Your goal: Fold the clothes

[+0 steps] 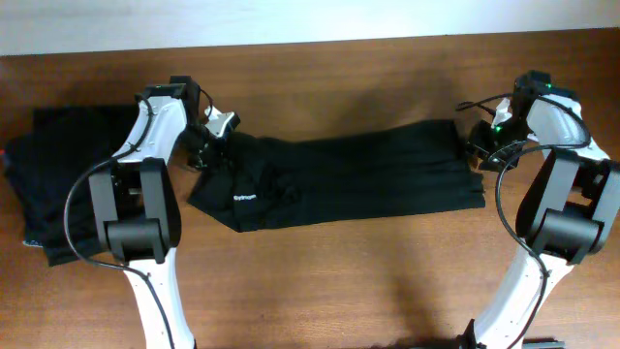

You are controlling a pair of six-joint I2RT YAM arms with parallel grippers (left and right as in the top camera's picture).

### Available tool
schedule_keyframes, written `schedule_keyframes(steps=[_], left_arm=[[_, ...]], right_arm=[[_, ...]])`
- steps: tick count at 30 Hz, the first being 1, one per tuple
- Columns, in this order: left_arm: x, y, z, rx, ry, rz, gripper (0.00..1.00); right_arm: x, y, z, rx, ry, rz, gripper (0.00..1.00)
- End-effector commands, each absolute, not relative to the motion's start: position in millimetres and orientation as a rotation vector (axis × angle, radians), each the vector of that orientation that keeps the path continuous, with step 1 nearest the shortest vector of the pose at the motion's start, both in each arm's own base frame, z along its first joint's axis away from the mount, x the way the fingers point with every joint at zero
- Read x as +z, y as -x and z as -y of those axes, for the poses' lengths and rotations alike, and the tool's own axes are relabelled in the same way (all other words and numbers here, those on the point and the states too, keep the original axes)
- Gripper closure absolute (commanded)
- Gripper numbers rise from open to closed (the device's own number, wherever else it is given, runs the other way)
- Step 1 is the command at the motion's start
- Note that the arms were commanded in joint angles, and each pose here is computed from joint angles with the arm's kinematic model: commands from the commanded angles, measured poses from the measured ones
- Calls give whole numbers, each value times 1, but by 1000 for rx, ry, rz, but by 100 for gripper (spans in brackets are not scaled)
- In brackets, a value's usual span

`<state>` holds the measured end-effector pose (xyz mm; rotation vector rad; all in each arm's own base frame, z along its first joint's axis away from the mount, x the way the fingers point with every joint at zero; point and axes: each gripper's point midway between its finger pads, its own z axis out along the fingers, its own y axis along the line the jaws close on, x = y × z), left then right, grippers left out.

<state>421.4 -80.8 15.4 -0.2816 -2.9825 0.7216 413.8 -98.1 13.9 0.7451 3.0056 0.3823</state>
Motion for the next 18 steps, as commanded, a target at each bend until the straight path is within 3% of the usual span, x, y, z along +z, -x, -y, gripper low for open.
schedule_keyframes(steps=[1, 4, 5, 6, 9, 10, 13, 18], left_arm=[[49, -439, 65, 757, 314, 3081, 76], [74, -450, 50, 754, 296, 3162, 64], [82, -451, 42, 731, 275, 3186, 52], [84, -449, 40, 727, 266, 3186, 32], [82, -431, 35, 690, 223, 3116, 15], [76, -422, 22, 554, 213, 3098, 3], [66, -418, 4, 384, 215, 3098, 1], [42, -424, 2, 385, 218, 3135, 1]], right_arm=[[19, -411, 101, 356, -747, -3003, 46], [19, -411, 101, 357, -748, -3005, 46], [19, -411, 101, 357, -748, -3005, 46], [19, -411, 101, 357, -748, -3005, 46], [19, -411, 101, 357, -748, -3005, 46], [19, -411, 101, 357, -748, -3005, 46], [19, -411, 101, 357, -748, -3005, 46], [19, -409, 100, 358, -751, -3011, 46]])
